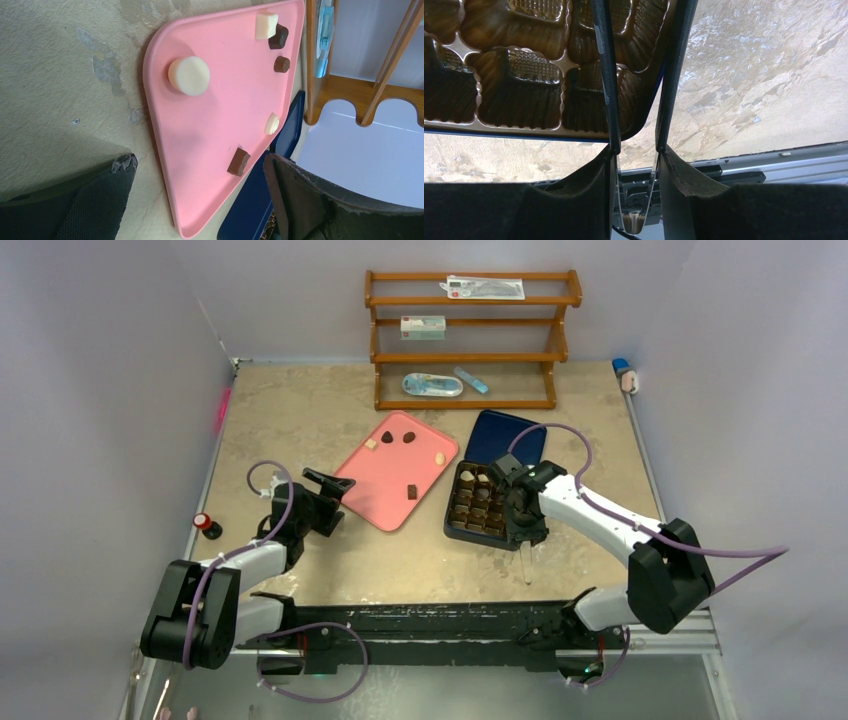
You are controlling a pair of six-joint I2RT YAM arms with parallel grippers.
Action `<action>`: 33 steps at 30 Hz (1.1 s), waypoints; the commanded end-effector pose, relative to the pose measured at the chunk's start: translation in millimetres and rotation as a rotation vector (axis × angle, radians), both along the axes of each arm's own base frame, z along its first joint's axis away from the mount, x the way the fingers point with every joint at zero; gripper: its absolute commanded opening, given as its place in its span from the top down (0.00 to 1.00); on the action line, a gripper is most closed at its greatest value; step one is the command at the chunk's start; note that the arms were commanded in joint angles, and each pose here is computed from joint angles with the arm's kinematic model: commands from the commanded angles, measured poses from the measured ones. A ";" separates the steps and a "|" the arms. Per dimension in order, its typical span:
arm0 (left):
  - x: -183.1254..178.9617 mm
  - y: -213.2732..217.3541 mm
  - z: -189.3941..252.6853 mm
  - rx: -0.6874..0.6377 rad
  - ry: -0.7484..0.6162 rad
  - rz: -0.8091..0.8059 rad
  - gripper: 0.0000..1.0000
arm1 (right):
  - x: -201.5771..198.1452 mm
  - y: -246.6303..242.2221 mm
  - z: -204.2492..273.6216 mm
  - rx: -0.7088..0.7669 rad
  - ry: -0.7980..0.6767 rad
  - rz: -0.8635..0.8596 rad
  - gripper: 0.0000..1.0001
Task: Pack the chocolate
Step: Place the fake chocolate in the packing box.
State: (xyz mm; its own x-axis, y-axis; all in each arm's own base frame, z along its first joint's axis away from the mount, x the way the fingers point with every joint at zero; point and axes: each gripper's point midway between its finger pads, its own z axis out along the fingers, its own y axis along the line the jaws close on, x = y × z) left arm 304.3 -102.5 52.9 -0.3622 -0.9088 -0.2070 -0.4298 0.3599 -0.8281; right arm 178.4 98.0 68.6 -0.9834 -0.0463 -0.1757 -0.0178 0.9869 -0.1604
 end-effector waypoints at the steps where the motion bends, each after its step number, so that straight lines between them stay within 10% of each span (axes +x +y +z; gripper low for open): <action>1: -14.1 6.8 -24.8 0.040 0.107 0.004 0.00 | 5.5 2.0 7.3 0.021 -0.034 0.004 0.64; 33: -14.2 7.5 -27.0 0.033 0.111 0.016 0.00 | 53.9 57.3 69.5 0.223 -0.188 0.157 0.79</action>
State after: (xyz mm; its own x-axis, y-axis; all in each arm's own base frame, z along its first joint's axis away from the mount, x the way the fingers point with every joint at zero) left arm 304.4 -102.5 52.6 -0.3615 -0.9096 -0.2049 -0.4315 0.3580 -0.8280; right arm 213.1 127.7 119.7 -0.9370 -0.0961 -0.3358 -0.0921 0.9954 -0.0278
